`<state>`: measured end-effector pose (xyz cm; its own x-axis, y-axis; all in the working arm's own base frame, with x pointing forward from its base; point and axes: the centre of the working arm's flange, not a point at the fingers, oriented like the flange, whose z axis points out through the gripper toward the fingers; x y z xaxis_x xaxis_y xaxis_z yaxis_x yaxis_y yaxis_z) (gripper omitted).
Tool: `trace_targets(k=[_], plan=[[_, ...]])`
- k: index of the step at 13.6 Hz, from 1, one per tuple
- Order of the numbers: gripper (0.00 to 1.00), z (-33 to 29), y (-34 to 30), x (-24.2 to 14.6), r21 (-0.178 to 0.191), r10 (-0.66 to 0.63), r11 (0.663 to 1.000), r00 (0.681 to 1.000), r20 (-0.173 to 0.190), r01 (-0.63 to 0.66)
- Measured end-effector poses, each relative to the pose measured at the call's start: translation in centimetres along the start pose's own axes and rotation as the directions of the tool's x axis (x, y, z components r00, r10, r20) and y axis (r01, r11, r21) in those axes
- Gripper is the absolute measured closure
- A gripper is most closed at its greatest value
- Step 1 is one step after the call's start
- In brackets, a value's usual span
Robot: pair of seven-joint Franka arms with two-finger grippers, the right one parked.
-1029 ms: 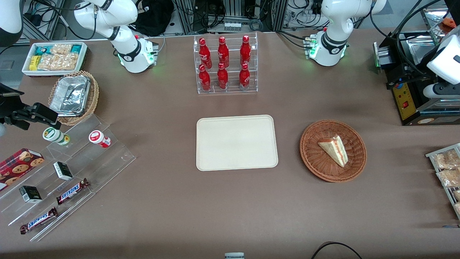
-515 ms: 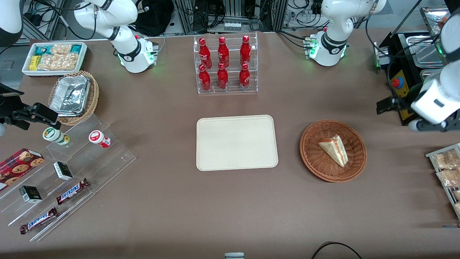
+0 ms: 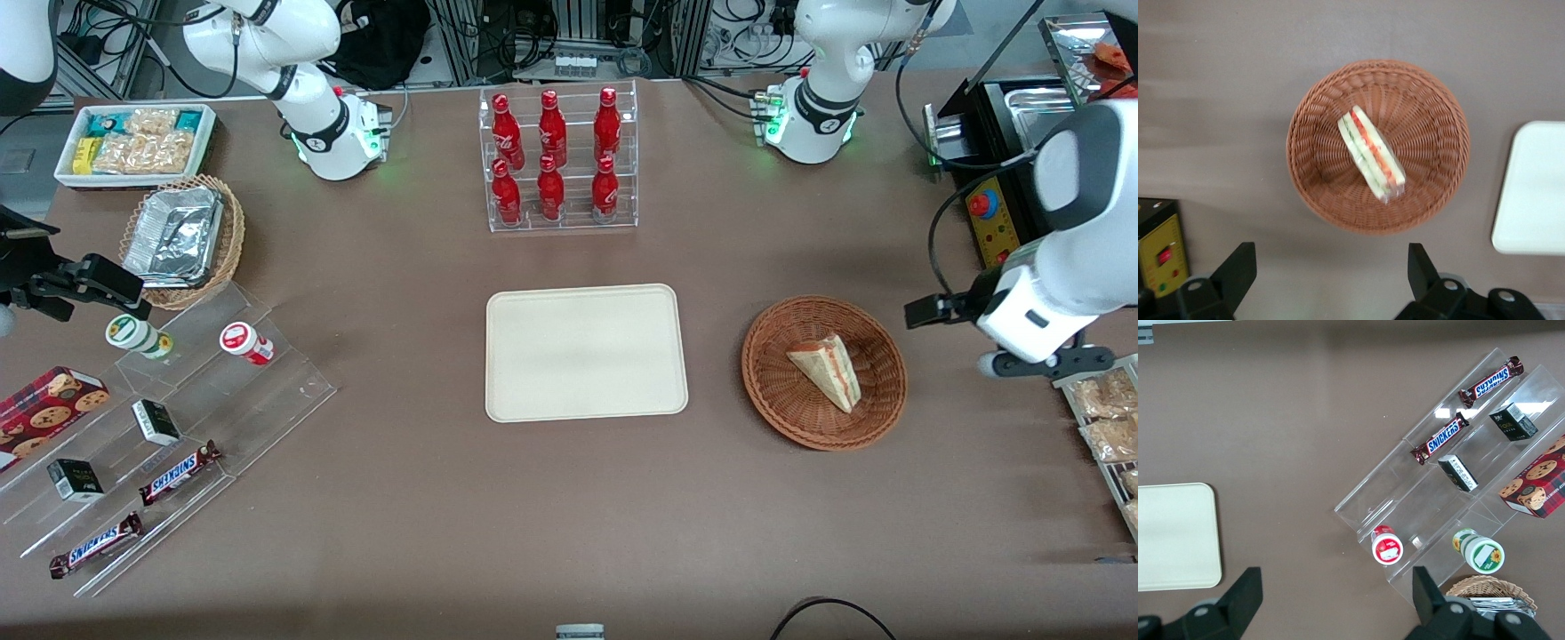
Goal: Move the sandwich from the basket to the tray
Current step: 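Move the left gripper from rest toward the sandwich in the wicker basket, then lower the left gripper around the wrapped sandwich and close it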
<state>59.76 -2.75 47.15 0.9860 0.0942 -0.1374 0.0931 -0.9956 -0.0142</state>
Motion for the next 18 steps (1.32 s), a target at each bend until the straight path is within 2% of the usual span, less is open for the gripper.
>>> trace_targets(k=[3,5,6,8,10,16,18], plan=[[0.0,5.9,1.2,-0.1,-0.025,-0.162,0.987,0.984,-0.072,0.161],[0.0,10.1,2.3,-1.1,-0.066,-0.271,0.962,0.953,-0.136,0.264],[0.0,12.1,2.7,-2.0,-0.089,-0.327,0.945,0.932,-0.157,0.316],[0.0,15.1,3.3,-3.5,-0.105,-0.408,0.912,0.901,-0.148,0.396],[0.0,16.3,3.6,-4.2,-0.099,-0.447,0.894,0.886,-0.124,0.438],[0.0,19.8,3.9,-4.4,-0.067,-0.456,0.89,0.888,-0.066,0.452],[0.0,20.7,3.9,-4.3,-0.066,-0.456,0.889,0.888,-0.059,0.452]])
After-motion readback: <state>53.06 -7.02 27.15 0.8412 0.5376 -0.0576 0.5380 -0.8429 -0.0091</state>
